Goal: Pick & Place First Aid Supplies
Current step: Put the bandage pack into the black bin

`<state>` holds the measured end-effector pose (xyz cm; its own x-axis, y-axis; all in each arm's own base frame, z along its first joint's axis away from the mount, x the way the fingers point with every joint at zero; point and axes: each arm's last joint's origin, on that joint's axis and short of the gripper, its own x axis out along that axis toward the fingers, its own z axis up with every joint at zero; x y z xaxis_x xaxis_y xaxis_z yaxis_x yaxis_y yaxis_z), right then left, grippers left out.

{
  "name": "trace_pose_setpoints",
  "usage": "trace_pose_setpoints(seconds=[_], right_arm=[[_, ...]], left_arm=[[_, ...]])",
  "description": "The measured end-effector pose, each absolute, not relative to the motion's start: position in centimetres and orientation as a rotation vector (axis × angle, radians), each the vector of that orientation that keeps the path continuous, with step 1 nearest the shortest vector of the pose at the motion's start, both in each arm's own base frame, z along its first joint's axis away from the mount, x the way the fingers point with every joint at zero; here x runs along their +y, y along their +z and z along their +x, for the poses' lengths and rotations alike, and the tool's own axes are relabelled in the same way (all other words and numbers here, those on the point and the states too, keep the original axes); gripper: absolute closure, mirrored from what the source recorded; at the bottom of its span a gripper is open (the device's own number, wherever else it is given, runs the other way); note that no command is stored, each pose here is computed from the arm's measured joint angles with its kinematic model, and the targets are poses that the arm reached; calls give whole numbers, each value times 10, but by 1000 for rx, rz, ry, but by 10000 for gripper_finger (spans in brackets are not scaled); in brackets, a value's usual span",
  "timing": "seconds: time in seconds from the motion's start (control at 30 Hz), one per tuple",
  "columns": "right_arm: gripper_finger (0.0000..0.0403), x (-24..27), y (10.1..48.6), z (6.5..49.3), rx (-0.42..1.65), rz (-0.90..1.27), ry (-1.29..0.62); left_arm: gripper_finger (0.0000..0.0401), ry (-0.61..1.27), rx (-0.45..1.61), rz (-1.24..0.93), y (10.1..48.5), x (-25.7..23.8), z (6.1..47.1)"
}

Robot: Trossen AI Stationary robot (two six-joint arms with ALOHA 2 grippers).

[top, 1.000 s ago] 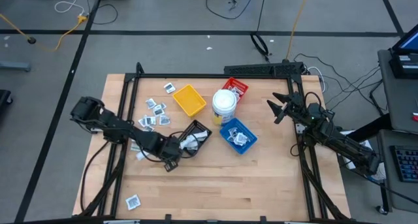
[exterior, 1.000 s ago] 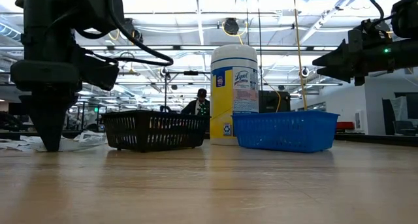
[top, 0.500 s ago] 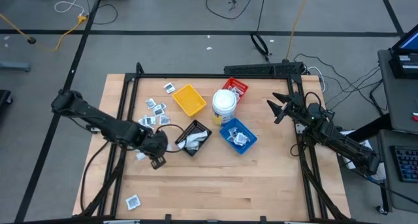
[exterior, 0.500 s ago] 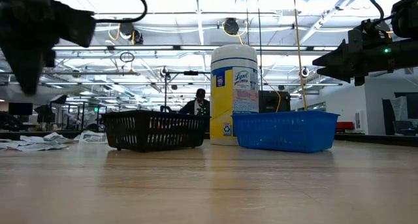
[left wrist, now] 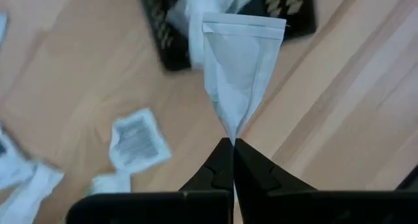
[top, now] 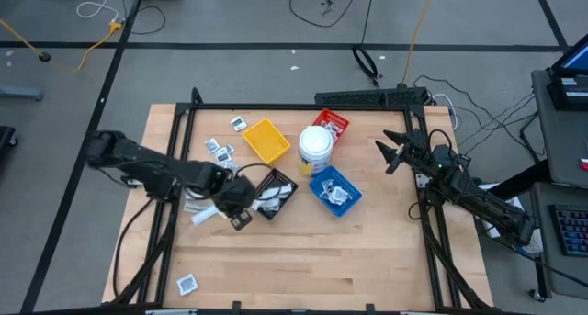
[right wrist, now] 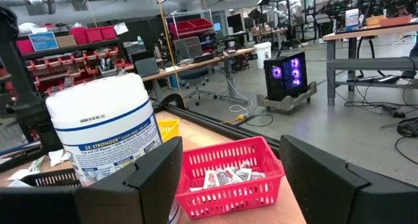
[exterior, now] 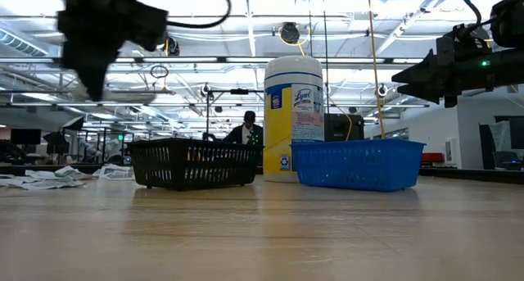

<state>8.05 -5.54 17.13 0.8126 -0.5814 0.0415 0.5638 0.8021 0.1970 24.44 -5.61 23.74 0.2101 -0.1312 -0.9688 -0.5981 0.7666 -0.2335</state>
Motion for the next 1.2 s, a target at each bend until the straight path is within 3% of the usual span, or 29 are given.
trace_pose_setpoints(seconds=[0.37,0.87,1.0,1.2], right_arm=[[149,-55,171,80,-102,179,-615],[149,-55,171,80,-102,179,-614],[149,-55,171,80,-102,179,-614],[149,-55,171,80,-102,179,-615]], left_arm=[[400,397,1300,-673,267,-31,290],[400,475,1385,-715,191,-24,340],[378,494,1371,-740,187,-24,344],[312,540,1330,-728,192,-20,342]])
